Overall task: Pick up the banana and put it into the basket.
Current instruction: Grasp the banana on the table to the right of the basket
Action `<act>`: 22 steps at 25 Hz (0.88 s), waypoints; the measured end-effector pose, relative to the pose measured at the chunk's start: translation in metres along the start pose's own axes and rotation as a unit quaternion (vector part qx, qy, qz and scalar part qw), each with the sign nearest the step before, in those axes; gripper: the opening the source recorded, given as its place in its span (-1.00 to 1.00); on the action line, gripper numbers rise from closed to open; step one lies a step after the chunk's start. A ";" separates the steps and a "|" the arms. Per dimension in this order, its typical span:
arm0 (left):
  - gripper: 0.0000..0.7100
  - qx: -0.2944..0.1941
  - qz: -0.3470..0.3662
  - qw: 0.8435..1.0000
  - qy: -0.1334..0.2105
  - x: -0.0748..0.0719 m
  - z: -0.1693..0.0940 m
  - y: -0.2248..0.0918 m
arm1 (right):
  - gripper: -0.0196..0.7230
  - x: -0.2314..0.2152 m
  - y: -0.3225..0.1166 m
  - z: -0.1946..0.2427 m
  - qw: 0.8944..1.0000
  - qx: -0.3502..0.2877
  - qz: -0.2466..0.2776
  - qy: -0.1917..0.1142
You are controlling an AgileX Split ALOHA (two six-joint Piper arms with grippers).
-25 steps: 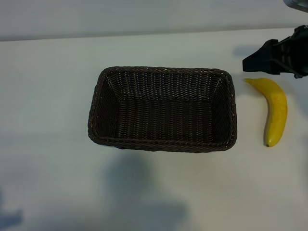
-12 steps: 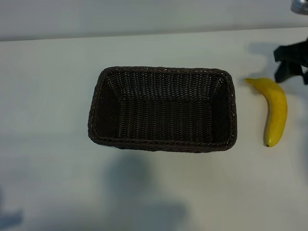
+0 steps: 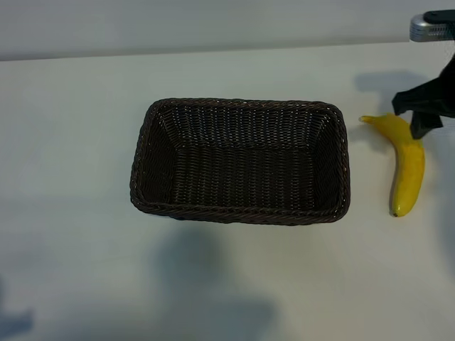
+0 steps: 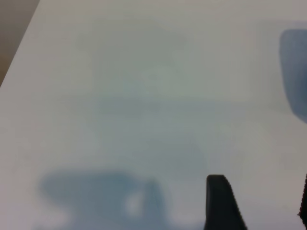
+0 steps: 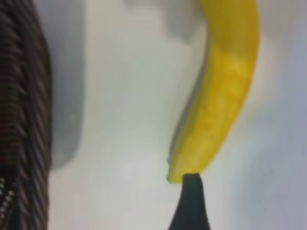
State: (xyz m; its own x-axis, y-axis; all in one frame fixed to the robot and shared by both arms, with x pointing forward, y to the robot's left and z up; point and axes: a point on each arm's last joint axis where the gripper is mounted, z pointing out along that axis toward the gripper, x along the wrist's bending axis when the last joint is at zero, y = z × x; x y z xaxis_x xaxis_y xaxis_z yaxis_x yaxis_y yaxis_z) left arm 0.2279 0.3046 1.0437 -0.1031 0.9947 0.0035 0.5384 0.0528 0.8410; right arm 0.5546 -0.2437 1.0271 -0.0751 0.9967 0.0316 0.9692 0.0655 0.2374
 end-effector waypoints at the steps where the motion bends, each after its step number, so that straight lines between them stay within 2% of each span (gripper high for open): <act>1: 0.22 0.000 0.000 1.000 0.000 0.000 0.000 0.000 | 0.65 0.000 0.001 0.003 1.000 -0.001 -0.001 0.000; 12: 0.22 0.000 0.000 1.000 0.000 0.000 0.000 0.000 | 0.65 -0.001 0.016 0.063 1.000 0.018 -0.010 -0.015; 22: 0.22 0.000 0.000 1.000 0.000 0.000 0.000 0.000 | 0.65 -0.003 0.021 0.092 0.999 0.020 -0.019 -0.028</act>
State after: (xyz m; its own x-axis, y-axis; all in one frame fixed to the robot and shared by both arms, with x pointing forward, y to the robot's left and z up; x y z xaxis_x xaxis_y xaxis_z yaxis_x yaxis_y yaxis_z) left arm 0.2279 0.3046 1.0437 -0.1031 0.9947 0.0035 0.5384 0.0528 0.8410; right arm 0.5964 -0.2411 0.9426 -0.1003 0.9945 -0.0312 0.9745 0.1045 0.1988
